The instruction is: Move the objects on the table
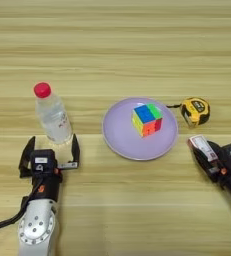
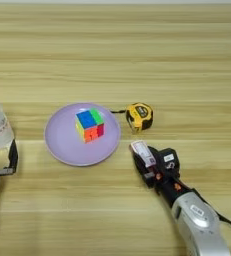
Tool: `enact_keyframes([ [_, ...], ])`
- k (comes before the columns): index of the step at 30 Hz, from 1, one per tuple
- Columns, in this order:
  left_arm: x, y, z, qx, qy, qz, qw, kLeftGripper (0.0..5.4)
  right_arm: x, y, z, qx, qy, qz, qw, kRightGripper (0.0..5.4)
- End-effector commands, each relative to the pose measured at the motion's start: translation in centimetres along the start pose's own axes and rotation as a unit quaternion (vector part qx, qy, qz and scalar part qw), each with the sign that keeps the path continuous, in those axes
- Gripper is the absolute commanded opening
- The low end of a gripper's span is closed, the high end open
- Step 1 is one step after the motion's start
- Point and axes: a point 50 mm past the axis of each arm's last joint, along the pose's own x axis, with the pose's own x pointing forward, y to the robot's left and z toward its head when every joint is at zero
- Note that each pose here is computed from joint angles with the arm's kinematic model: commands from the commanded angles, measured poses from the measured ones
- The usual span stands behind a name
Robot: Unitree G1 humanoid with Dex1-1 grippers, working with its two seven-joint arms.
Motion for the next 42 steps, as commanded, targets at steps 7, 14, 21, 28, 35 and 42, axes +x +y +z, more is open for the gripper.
enact_keyframes([
  [7,0.1,0.1,-0.1,-0.001,0.003,0.0,1.0,5.4,0.6,1.8,1.8,0.001,-0.032,0.032,0.999,2.07],
  [14,0.1,0.2,0.0,0.0,0.001,0.003,1.0,5.4,0.9,3.5,2.8,0.001,-0.052,0.068,0.996,2.07],
  [21,0.0,0.2,0.1,0.0,-0.001,0.004,1.0,5.4,0.9,4.5,3.6,0.001,-0.067,0.094,0.993,2.07],
  [28,0.1,-0.1,0.2,-0.002,-0.002,0.0,1.0,5.4,2.3,6.6,4.1,0.002,-0.075,0.135,0.988,2.07],
  [35,0.0,-0.1,0.3,-0.002,-0.003,0.002,1.0,5.4,3.5,7.7,3.9,0.002,-0.069,0.155,0.985,2.07],
  [42,0.1,0.0,0.3,-0.002,-0.003,0.001,1.0,5.4,5.1,9.4,3.9,-0.002,-0.064,0.176,0.982,2.07],
])
